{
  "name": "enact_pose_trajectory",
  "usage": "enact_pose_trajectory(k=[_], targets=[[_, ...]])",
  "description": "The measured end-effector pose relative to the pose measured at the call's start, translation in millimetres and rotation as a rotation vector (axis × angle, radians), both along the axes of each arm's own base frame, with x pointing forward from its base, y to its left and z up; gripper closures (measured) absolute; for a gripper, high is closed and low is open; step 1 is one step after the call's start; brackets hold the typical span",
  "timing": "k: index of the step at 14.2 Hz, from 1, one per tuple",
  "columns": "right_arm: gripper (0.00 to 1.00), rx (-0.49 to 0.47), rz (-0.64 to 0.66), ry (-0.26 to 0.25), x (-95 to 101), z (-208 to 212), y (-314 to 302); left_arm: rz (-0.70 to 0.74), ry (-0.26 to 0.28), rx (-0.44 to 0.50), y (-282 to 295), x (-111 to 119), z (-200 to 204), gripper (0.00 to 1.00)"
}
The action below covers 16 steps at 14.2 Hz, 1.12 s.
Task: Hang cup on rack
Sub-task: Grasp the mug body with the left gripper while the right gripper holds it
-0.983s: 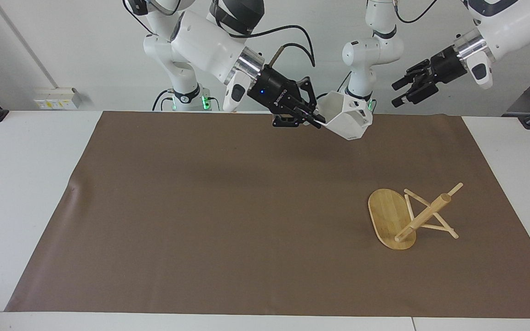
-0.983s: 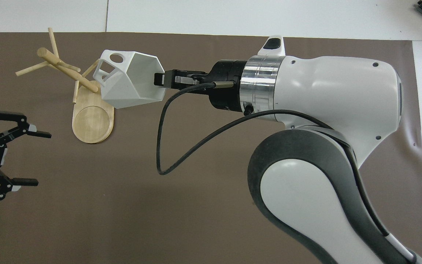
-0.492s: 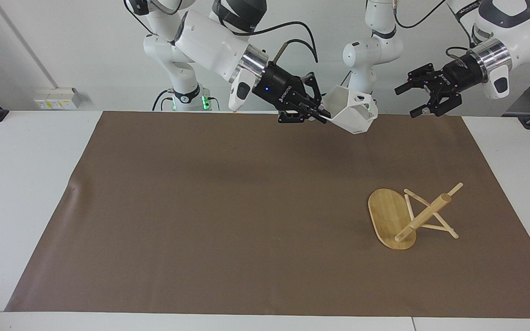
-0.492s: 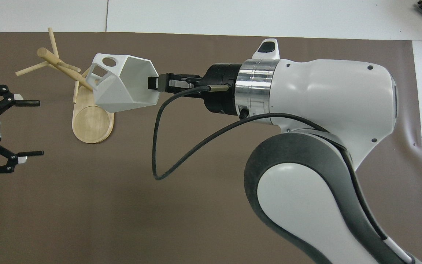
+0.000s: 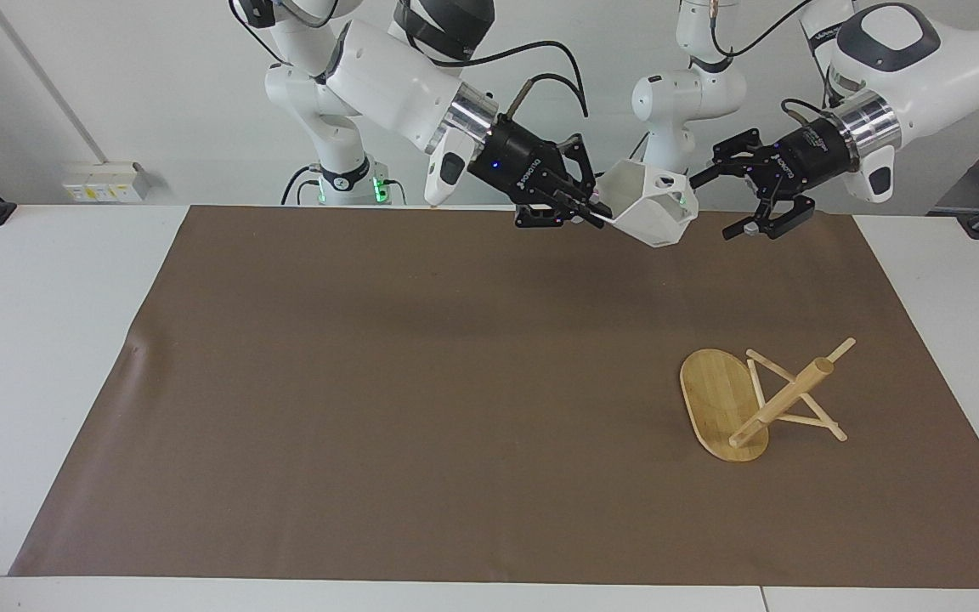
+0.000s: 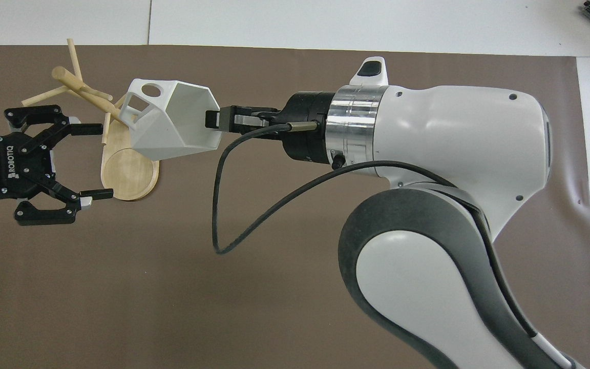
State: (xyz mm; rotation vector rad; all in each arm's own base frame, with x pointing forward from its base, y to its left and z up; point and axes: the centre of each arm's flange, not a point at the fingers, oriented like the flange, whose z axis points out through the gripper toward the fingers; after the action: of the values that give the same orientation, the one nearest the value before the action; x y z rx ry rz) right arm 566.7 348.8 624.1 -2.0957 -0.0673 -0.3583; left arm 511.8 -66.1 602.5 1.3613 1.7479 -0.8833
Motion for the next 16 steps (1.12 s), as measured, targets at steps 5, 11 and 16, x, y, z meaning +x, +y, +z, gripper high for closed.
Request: enact_pose_trajectory(k=[5,11,16], targets=[[0.89,-0.005,0.007,0.001,-4.0,-1.3,3.4,0.023,0.022,-0.026,-0.5,10.6,-14.3,0.00],[0.89,-0.015,0.021,0.006,-10.1,-6.7,9.8,0.062,0.034,-0.068,-10.4,26.0,-21.1,0.00],[0.89,-0.019,0.020,0.000,-9.0,-7.2,7.4,0.043,0.033,-0.065,-22.7,29.2,-19.5,0.00]])
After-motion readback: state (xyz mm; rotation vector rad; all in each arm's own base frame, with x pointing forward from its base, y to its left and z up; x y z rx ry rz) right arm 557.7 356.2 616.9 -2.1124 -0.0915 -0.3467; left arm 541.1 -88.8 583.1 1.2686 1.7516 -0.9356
